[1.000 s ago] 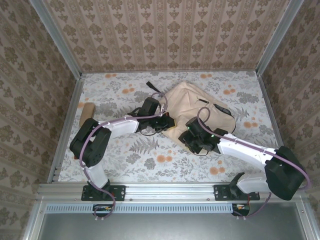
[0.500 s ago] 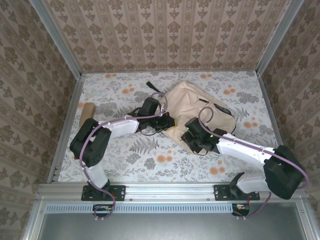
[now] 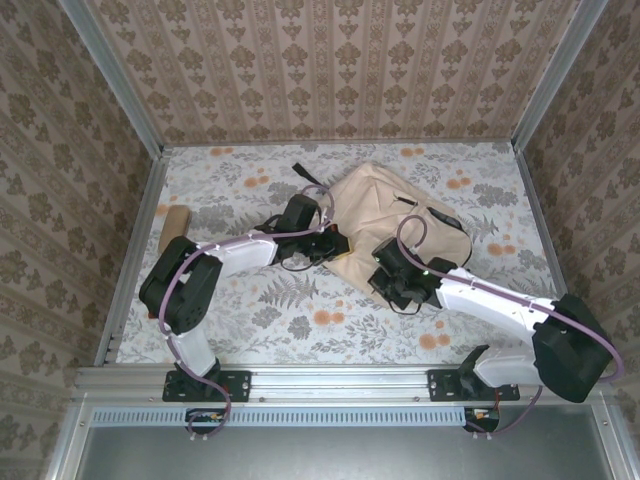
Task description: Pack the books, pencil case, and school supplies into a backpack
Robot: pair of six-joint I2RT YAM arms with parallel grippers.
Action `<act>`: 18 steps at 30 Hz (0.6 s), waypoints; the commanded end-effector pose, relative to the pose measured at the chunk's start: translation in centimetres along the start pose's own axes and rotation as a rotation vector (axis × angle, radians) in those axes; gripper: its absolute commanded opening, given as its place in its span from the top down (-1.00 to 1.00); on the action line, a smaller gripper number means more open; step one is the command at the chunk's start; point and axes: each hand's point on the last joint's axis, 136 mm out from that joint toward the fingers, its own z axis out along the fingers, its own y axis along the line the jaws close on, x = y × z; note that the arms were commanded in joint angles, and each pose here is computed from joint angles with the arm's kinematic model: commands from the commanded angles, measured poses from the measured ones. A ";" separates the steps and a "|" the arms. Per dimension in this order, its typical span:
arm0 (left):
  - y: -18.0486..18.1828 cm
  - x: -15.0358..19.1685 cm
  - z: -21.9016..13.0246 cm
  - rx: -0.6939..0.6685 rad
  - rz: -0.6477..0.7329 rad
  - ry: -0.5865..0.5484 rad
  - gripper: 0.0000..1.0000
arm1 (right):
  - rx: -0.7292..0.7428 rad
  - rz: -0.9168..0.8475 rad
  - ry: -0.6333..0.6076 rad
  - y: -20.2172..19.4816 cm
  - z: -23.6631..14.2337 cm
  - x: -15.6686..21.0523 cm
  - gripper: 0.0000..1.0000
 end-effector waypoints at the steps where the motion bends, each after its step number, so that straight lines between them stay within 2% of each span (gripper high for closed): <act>1: 0.8 -1.9 -0.8 -0.031 0.006 -0.053 1.00 | 0.156 -0.144 -0.070 -3.6 -1.3 -1.3 0.88; 12: 3.4 -5.7 -3.5 -0.096 -0.009 -0.135 1.00 | 0.401 -0.442 -0.118 -7.9 -3.3 -3.2 0.97; 15: 3.7 -6.7 -4.1 -0.105 -0.004 -0.152 1.00 | 0.409 -0.465 -0.132 -8.0 -3.8 -3.6 0.98; 18: 3.8 -7.4 -4.6 -0.110 -0.001 -0.164 1.00 | 0.351 -0.488 -0.125 -6.7 -3.9 -3.4 0.99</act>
